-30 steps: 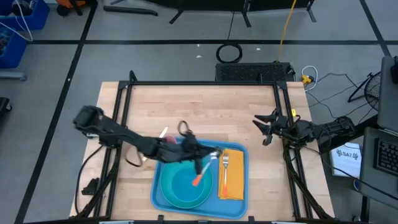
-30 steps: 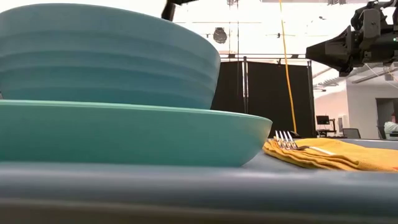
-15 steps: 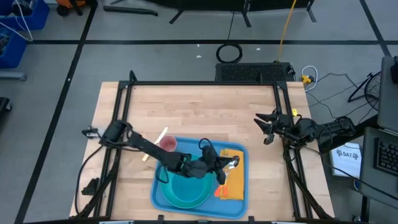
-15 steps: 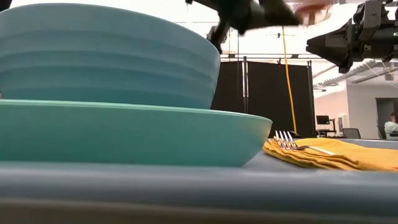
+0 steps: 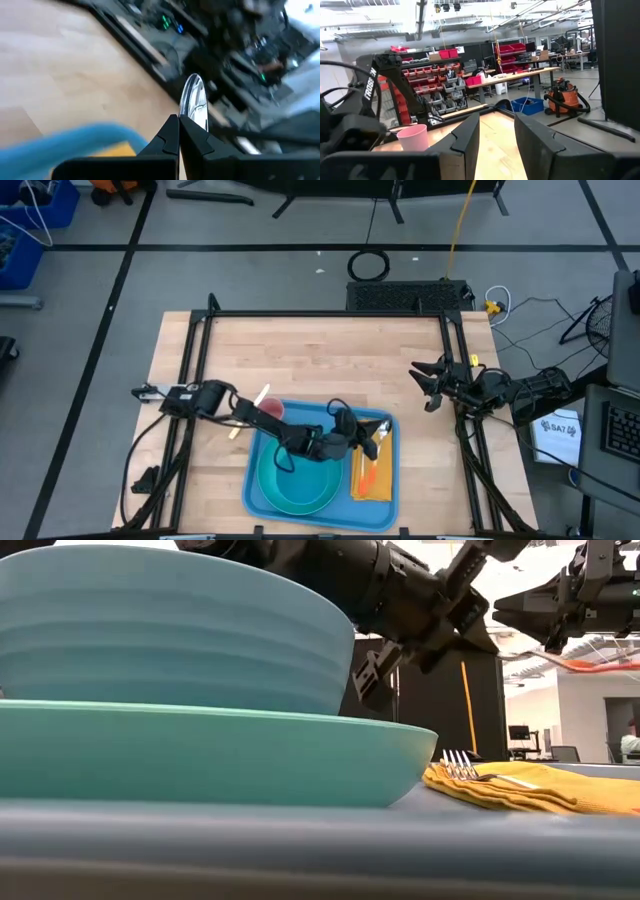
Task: Set up tray
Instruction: Put the orange spoon on the yellow napkin to the right of the orange fork
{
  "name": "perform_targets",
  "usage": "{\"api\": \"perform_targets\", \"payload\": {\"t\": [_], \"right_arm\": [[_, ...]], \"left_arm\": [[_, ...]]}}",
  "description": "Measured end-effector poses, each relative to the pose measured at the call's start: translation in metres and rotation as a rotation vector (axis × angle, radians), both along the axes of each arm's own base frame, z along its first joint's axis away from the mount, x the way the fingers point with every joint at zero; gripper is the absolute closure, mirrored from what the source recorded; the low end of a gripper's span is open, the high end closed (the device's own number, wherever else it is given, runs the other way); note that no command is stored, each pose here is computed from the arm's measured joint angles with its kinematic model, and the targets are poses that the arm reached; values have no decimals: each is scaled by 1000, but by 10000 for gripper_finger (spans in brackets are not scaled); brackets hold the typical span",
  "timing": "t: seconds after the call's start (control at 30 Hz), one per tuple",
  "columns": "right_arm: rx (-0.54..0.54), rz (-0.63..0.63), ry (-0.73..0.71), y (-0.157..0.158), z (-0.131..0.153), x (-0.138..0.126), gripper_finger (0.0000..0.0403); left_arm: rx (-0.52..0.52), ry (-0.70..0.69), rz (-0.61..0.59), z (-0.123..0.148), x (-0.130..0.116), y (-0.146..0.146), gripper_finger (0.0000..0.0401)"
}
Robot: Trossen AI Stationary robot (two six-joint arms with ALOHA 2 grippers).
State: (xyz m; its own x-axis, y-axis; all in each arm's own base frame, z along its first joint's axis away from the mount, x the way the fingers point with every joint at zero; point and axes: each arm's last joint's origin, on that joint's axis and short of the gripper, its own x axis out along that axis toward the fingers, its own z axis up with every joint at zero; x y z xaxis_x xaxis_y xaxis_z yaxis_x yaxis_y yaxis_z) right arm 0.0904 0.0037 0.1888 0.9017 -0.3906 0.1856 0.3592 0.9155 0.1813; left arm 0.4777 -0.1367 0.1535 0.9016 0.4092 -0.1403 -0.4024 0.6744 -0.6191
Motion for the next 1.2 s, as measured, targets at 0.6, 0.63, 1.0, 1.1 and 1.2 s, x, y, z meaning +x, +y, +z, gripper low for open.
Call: {"api": "perform_targets", "payload": {"t": [0.6,0.63,1.0,1.1,1.2], "right_arm": [[7,2,-3,0,0,0,287],[6,2,-3,0,0,0,287],[48,113,-30,3,0,1,287],[66,122,-11,3,-2,2,287],[120,126,72,4,-12,4,287]], "left_arm": [[-34,41,49,-8,-4,-5,401],[-36,42,46,-8,-5,-6,401],[-48,62,-9,-10,-4,-5,401],[-61,60,-27,-9,-1,-1,401],[-49,70,-39,-10,-1,2,401]]}}
